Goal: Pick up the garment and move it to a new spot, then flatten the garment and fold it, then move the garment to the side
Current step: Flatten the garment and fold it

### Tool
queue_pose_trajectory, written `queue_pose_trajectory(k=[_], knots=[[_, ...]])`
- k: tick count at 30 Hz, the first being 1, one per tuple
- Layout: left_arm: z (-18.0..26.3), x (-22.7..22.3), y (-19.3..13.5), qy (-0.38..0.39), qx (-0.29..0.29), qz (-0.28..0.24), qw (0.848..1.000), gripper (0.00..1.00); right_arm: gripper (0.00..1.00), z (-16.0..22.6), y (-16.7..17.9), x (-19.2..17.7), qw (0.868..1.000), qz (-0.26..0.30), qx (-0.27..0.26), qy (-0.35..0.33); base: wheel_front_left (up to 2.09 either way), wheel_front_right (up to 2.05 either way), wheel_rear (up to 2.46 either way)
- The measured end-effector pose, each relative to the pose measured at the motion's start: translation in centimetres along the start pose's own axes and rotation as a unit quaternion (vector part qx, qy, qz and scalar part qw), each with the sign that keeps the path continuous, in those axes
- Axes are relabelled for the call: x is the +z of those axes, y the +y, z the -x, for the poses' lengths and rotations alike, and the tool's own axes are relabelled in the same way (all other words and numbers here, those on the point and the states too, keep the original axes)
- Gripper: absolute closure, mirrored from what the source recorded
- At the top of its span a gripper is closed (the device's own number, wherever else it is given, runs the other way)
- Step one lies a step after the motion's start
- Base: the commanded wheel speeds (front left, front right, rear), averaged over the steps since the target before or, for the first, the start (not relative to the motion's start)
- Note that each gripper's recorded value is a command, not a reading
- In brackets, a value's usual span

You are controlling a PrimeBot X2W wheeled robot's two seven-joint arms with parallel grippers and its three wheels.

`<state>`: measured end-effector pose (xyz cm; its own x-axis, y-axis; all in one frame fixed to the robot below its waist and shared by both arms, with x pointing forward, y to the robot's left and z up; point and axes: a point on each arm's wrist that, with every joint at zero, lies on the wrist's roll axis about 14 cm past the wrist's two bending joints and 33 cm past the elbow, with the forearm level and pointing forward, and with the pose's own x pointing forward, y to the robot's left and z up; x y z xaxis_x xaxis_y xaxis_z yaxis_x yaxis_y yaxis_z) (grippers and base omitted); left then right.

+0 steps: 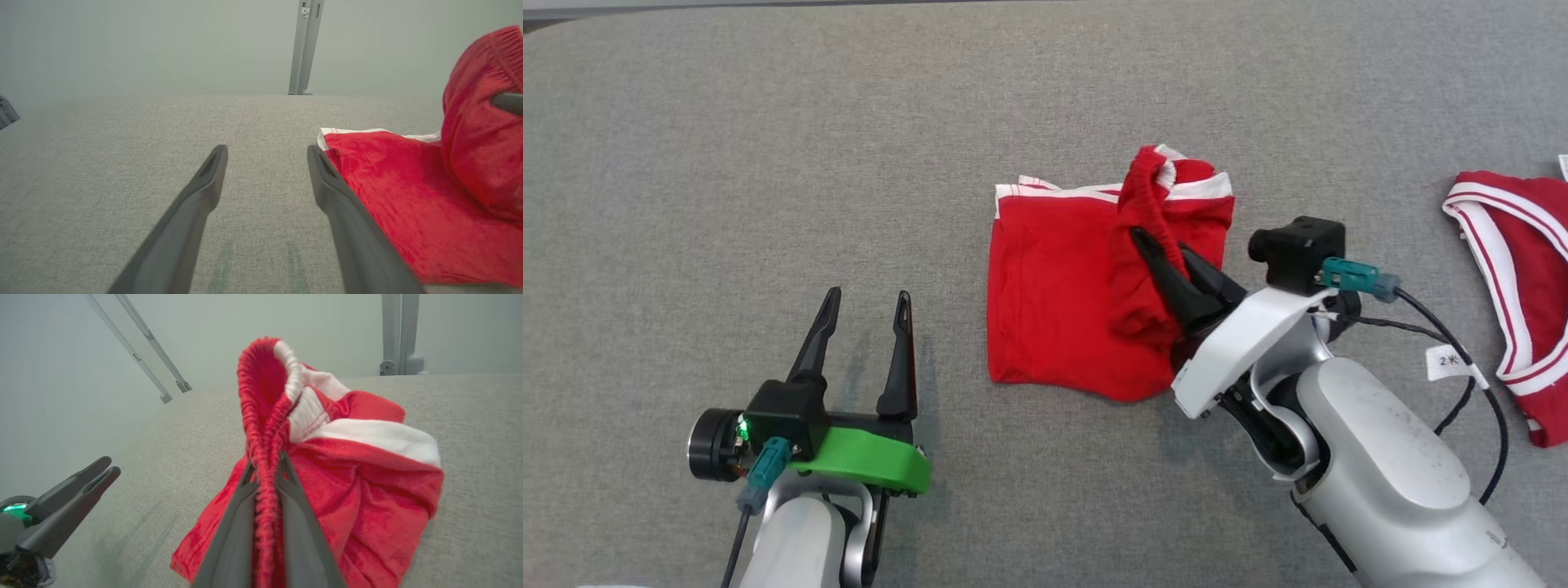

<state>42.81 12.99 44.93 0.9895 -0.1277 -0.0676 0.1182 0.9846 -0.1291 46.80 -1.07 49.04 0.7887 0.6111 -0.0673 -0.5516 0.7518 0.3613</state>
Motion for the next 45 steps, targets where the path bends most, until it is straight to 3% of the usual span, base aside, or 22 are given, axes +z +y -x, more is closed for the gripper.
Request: queue_pose_trajectory(k=[10, 11, 13, 14, 20, 26, 33, 41, 45], knots=[[0.9, 0.4, 0.9, -0.002, 0.021, 0.015, 1.000, 0.00, 1.00, -2.7, 3.9, -5.0, 0.995, -0.002, 0.060, 0.085, 0.00, 0.00, 0.00], [1.0, 0.4, 1.0, -0.002, 0.023, 0.015, 1.000, 0.00, 0.86, -2.9, 4.2, -5.3, 0.994, -0.002, 0.065, 0.089, 0.00, 0.00, 0.00], [1.1, 0.3, 1.2, 0.000, 0.028, 0.015, 0.999, 0.00, 0.19, -3.2, 4.6, -5.9, 0.993, -0.006, 0.071, 0.094, 0.00, 0.00, 0.00], [1.2, 0.3, 1.3, 0.001, 0.030, 0.015, 0.999, 0.00, 0.00, -3.4, 4.8, -6.0, 0.993, -0.006, 0.074, 0.094, 0.00, 0.00, 0.00], [1.1, 0.1, 1.4, 0.004, 0.033, 0.015, 0.999, 0.00, 0.00, -3.9, 5.5, -5.1, 0.994, -0.010, 0.087, 0.060, 0.00, 0.00, 0.00], [0.8, 0.0, 1.0, 0.004, 0.026, 0.014, 1.000, 0.00, 0.00, -3.5, 3.8, -0.2, 0.996, 0.009, 0.072, -0.049, 0.00, 0.00, 0.00], [0.0, 0.5, 0.5, -0.006, 0.019, 0.013, 1.000, 0.00, 0.00, 1.0, -3.8, 4.4, 0.987, 0.073, -0.050, -0.136, 0.00, 0.00, 0.00], [-0.8, 2.3, 0.5, -0.035, 0.017, 0.001, 0.999, 0.00, 0.00, 9.1, -11.2, 5.1, 0.961, 0.123, -0.202, -0.141, 0.00, 0.00, 0.00], [-0.8, 3.4, 1.3, -0.049, 0.023, -0.009, 0.998, 0.00, 0.00, 11.4, -12.0, 4.8, 0.955, 0.128, -0.231, -0.136, 0.00, 0.00, 0.00]])
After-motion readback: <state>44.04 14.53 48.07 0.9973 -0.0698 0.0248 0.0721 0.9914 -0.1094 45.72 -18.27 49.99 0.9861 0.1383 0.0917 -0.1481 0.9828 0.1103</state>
